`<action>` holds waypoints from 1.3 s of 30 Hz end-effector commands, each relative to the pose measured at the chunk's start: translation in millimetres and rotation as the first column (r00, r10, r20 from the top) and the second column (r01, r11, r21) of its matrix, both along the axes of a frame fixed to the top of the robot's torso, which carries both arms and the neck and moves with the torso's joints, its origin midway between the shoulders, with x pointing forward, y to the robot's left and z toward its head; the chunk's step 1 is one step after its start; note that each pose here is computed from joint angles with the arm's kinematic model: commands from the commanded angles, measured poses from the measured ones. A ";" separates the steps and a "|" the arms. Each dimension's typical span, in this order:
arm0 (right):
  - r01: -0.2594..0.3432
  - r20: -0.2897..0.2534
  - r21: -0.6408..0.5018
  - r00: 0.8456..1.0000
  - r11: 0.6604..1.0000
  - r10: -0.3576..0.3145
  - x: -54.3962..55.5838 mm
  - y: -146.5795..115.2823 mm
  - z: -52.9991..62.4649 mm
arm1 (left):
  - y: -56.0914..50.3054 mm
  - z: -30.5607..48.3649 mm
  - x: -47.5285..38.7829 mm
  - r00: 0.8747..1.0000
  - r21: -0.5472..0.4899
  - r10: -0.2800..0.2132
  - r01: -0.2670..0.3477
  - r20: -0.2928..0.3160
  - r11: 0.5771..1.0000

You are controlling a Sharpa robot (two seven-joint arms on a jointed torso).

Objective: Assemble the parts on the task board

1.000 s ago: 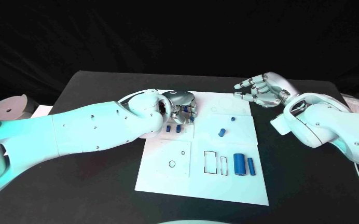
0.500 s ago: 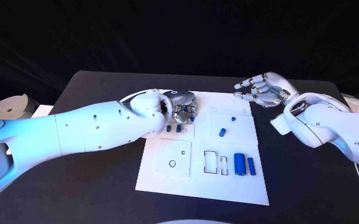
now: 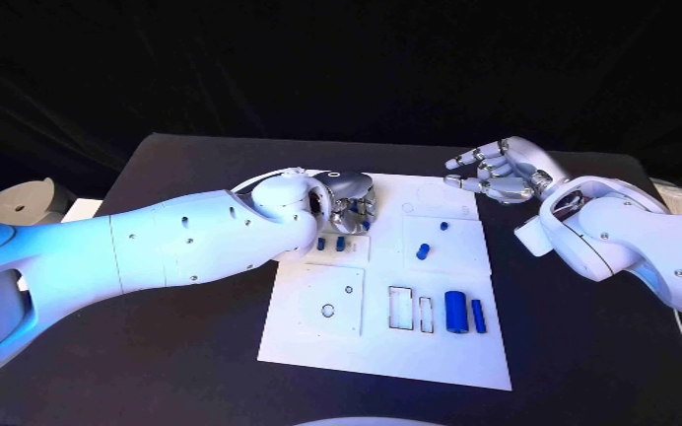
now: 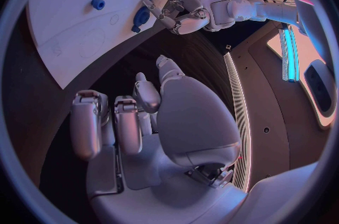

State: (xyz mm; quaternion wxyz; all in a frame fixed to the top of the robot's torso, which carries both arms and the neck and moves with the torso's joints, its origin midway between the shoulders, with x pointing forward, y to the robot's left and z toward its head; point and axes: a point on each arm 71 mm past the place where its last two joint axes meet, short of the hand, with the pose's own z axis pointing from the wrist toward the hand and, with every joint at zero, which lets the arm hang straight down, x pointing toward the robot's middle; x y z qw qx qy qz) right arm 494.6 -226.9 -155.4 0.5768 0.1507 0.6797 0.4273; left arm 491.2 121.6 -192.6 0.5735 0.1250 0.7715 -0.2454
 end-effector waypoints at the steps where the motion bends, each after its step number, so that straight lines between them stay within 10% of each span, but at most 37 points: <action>1: -0.021 0.000 -0.005 1.000 1.000 0.021 -1.0 2.3 -0.3 | 0.1 -9.5 -2.1 0.999 0.048 -0.002 0.004 -0.044 0.999; 20: -0.026 0.001 -0.004 1.000 1.000 0.026 -2.0 3.6 0.1 | -2.0 -15.0 -2.4 0.999 0.042 0.003 -0.001 -0.040 0.999; 39: -0.022 0.003 -0.004 1.000 1.000 0.022 -1.4 2.8 -0.5 | 7.1 3.9 -5.6 1.000 -0.073 0.018 -0.017 0.007 0.997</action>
